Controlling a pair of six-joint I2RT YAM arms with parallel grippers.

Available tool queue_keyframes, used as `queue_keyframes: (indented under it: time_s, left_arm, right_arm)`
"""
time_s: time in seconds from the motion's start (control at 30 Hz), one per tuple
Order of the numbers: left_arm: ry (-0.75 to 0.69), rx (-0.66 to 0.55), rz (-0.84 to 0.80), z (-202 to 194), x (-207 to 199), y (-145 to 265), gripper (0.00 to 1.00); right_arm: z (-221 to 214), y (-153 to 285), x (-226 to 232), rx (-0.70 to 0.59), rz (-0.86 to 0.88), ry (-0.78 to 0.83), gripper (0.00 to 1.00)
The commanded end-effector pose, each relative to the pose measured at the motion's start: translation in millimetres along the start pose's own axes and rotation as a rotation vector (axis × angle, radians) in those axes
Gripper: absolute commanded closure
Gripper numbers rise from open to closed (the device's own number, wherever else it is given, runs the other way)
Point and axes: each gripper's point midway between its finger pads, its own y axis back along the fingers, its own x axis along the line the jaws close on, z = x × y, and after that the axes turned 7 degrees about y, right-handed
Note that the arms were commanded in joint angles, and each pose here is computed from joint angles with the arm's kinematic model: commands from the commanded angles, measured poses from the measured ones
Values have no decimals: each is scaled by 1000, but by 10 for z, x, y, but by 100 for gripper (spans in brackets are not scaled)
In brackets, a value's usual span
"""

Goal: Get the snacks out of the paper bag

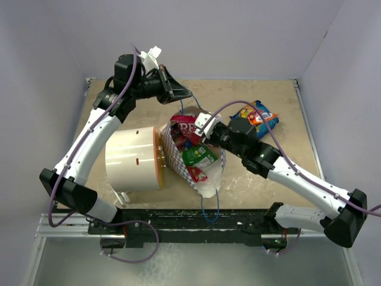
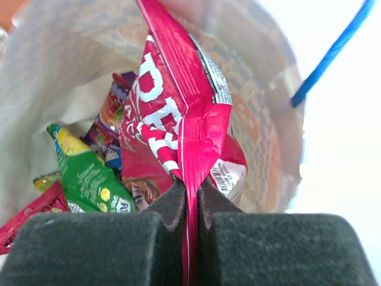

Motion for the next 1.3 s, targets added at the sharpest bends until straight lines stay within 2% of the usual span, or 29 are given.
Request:
queue_keyframes:
  time_s: [0.0,0.4,0.6,0.8,0.93,1.0,1.07,1.2,1.27]
  left_arm:
    - [-42,-65,-61,158,-237,106,100]
    - [-25,-34,-46,158,-208,129,100]
    - [-32,-32,-30,151,-165,134,100]
    - [-38,-35,-27,120,-151,168,100]
    - [-35,-34,-11,92,-76,167,100]
    - [-25,-38,-2,73,-33,181,100]
    - [-18,-38,0,48,-6,193,100]
    - [-7,-37,16,8,38,224,100]
    - [-1,-40,20,-6,55,238,100]
  right_arm:
    - [640,230,-443,-175,-102,26,100]
    - [906,471,-501,-267,-87,1,100]
    - [1277,734,-714,-366,-122,-164,100]
    - [1635,1073,-800,-459,-75,-301,100]
    - [1758,1357,-909,-458,-74,-383,100]
    - [1704,1501,-1036,-417,-135,-430,100]
    - [1539,1615,-1285,-343,-284,-481,100]
    - [996,1849,-1774,-128,-677,-620,100]
    - [668,1959,-1917,25,-875,-623,100]
